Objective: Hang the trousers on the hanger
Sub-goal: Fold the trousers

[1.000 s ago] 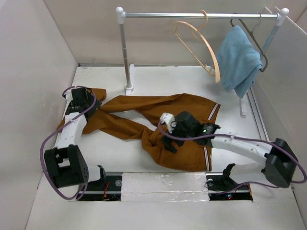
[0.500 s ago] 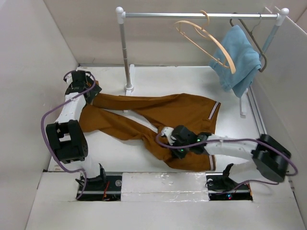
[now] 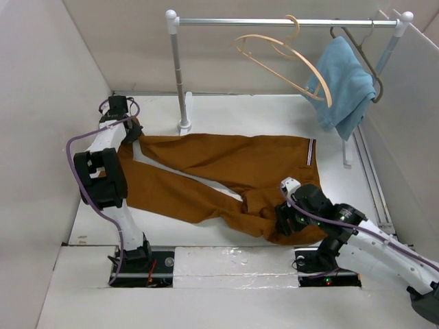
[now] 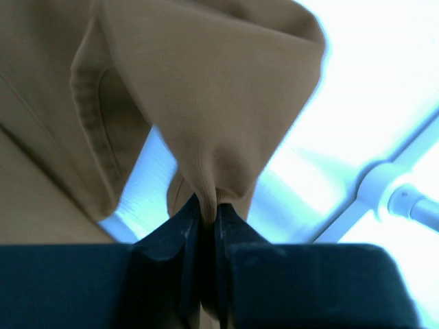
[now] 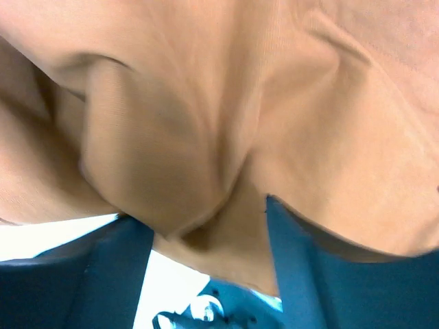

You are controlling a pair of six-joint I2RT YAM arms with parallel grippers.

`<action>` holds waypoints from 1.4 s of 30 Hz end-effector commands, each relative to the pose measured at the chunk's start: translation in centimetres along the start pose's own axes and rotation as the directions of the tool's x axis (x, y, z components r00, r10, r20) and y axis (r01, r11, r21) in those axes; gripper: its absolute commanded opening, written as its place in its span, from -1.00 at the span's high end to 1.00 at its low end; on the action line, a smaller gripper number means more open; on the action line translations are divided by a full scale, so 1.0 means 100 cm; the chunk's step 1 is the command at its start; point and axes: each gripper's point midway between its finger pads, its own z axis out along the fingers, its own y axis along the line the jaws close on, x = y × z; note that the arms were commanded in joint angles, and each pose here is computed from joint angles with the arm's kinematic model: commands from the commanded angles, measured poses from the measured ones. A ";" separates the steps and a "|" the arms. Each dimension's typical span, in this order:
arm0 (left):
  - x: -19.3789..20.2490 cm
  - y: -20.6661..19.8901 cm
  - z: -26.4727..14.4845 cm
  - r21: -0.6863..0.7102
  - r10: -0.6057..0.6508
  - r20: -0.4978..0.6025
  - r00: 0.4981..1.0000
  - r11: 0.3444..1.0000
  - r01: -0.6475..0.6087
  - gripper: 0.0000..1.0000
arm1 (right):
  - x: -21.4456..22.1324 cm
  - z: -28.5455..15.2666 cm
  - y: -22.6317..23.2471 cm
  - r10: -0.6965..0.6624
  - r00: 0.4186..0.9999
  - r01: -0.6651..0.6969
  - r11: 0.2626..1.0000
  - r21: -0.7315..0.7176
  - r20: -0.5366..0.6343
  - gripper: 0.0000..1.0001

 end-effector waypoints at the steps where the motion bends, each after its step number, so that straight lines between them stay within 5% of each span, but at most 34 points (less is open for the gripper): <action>1: -0.013 -0.013 -0.011 0.045 -0.025 0.001 1.000 0.999 0.025 1.00 | -0.017 -0.019 -0.009 -0.048 0.999 0.048 0.997 0.058 -0.001 -0.45; 5: -0.017 0.003 -0.047 -0.014 0.001 0.082 0.997 1.000 0.000 1.00 | -0.061 -0.033 -0.029 -0.121 0.991 0.110 0.980 0.164 0.059 -0.74; 7: -0.031 0.009 -0.098 -0.039 0.045 0.192 0.980 0.999 -0.038 1.00 | -0.086 -0.029 -0.045 -0.135 0.987 0.115 0.974 0.197 0.088 -0.79; 13: -0.036 0.023 -0.167 0.005 0.026 0.279 0.960 1.000 -0.028 1.00 | -0.165 -0.024 -0.109 -0.005 0.935 -0.101 0.955 0.279 0.354 -0.85; 18: -0.048 0.021 -0.202 0.032 0.030 0.322 0.946 0.999 -0.043 1.00 | -0.165 -0.004 -0.214 0.215 0.886 -0.358 0.880 0.311 0.412 -0.87; 21: -0.054 0.019 -0.212 0.032 0.051 0.342 0.938 0.997 -0.066 1.00 | -0.163 0.010 -0.241 0.248 0.877 -0.398 0.854 0.335 0.411 -0.88; 28: -0.054 0.018 -0.190 -0.017 0.118 0.305 0.945 0.993 -0.118 1.00 | -0.119 0.066 -0.226 0.339 0.902 -0.399 0.892 0.212 0.267 -0.89; 33: -0.065 0.015 -0.177 -0.049 0.132 0.317 0.939 0.991 -0.123 1.00 | -0.095 0.075 -0.216 0.399 0.875 -0.445 0.886 0.133 0.273 -0.51; 34: -0.066 0.013 -0.175 -0.045 0.128 0.320 0.939 0.992 -0.120 1.00 | -0.095 0.074 -0.216 0.408 0.871 -0.451 0.886 0.113 0.274 -0.23; 36: -0.062 0.011 -0.163 -0.041 0.121 0.299 0.947 0.993 -0.114 1.00 | -0.092 0.069 -0.222 0.429 0.861 -0.472 0.873 0.118 0.274 0.75; 37: -0.062 0.009 -0.160 -0.038 0.119 0.298 0.947 0.993 -0.113 1.00 | -0.085 0.067 -0.222 0.452 0.854 -0.492 0.862 0.120 0.256 1.00; 42: -0.064 0.015 -0.147 -0.093 0.154 0.284 0.946 0.987 -0.132 1.00 | -0.074 0.001 -0.243 0.473 0.793 -0.580 0.780 0.237 0.384 1.00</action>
